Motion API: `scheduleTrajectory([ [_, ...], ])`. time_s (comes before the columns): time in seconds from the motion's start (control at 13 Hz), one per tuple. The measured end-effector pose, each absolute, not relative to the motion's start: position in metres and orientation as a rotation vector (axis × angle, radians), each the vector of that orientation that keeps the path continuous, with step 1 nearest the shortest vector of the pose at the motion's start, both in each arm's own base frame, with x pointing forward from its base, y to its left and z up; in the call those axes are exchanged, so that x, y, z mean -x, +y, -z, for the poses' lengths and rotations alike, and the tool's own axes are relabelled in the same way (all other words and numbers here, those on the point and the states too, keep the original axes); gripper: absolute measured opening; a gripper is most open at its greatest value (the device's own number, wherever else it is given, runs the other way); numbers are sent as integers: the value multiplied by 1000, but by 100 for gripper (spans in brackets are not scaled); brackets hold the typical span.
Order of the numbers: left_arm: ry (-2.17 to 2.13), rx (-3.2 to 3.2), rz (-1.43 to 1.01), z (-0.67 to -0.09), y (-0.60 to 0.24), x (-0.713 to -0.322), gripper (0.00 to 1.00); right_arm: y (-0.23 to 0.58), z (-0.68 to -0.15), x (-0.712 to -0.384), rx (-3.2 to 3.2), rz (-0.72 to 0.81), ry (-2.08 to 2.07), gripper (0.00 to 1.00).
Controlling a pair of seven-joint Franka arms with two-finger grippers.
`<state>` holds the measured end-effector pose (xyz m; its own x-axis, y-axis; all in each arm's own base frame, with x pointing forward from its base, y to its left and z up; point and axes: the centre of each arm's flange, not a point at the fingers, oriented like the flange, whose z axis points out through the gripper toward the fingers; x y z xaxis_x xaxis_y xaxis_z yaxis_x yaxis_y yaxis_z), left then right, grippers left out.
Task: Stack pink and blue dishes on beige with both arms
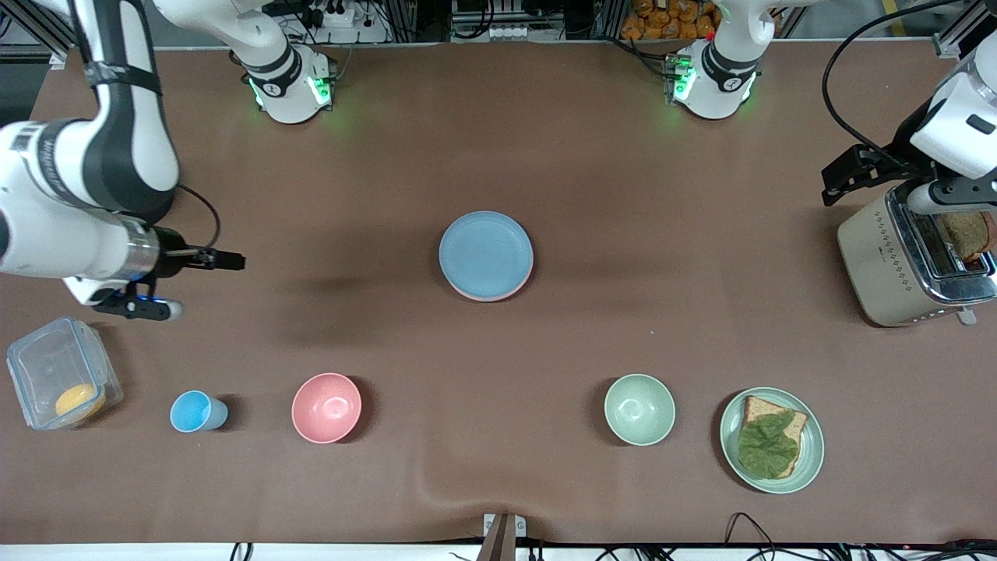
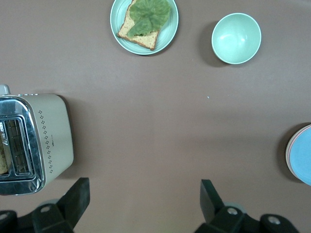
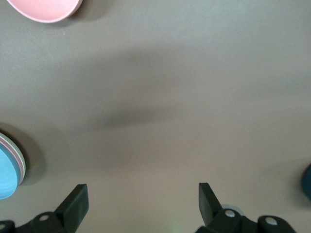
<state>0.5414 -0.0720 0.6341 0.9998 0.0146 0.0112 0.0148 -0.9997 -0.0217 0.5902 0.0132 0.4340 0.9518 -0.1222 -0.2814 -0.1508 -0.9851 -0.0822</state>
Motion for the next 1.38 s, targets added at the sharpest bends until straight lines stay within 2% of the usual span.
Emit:
scheduleTrajectory([
  [0.38, -26, 3114, -34, -633, -71, -536, 100, -22, -516, -583, 2981, -337, 176, 100],
  [0.77, -31, 3112, -44, -637, -69, -531, 100, -18, -588, -551, 3038, -216, 65, 100],
  [1.38, -37, 3107, -79, -638, -66, -527, 100, -25, -615, -542, 3084, -149, 40, 100],
])
